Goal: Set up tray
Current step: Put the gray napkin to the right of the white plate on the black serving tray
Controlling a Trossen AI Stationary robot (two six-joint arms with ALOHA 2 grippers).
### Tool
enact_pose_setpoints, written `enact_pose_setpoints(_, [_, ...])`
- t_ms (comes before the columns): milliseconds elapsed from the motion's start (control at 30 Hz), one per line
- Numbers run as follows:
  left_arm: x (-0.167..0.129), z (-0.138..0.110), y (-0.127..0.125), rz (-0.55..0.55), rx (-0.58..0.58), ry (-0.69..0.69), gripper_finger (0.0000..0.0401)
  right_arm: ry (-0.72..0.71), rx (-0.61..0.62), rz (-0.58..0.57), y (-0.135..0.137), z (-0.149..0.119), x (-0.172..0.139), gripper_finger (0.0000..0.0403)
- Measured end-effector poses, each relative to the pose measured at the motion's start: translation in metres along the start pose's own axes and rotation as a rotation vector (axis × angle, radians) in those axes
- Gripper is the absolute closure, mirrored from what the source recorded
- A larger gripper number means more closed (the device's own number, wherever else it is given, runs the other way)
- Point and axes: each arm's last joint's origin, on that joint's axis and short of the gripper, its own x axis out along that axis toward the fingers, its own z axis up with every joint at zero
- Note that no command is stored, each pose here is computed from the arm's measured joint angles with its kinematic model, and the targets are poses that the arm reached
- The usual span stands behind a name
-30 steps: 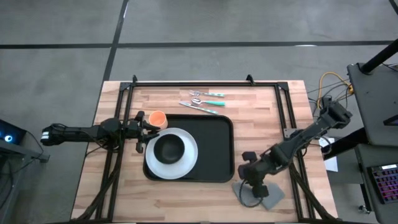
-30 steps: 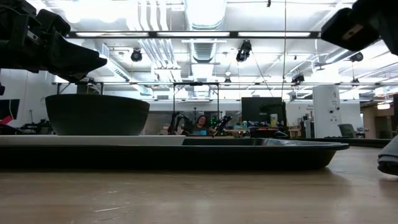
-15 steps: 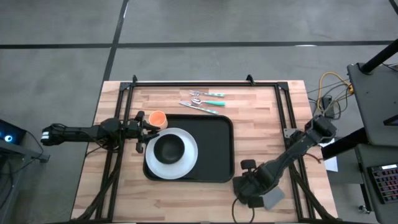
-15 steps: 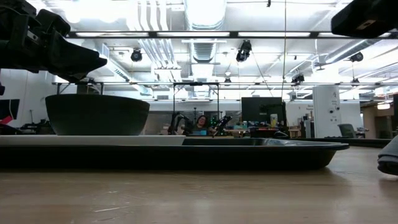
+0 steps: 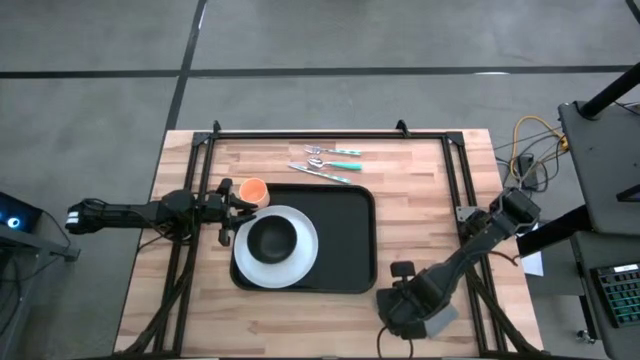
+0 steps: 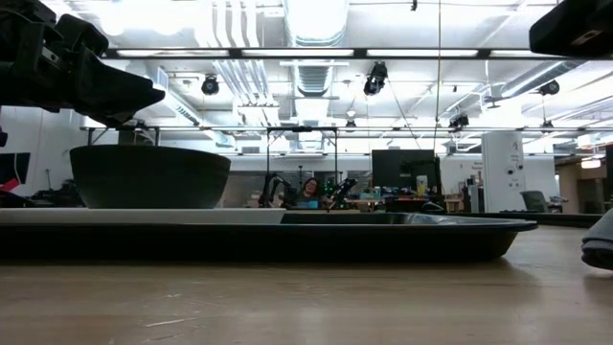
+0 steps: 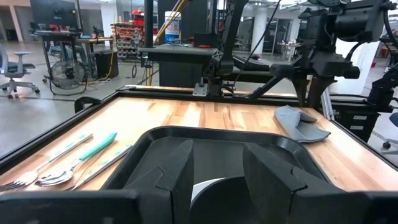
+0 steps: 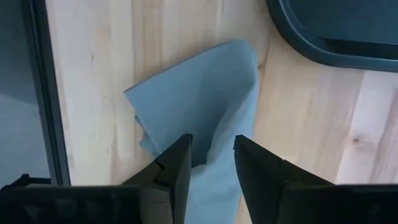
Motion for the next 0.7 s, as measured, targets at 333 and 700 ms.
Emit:
enact_pose_setpoints(333, [0.0, 0.0, 0.0, 0.0, 0.0, 0.0, 0.0283, 0.054, 0.005, -0.045, -0.009, -0.009, 0.017, 0.0224])
enact_pose_setpoints(700, [0.0, 0.0, 0.0, 0.0, 0.0, 0.0, 0.0283, 0.015, 0.017, -0.006, -0.007, -0.006, 0.029, 0.0202])
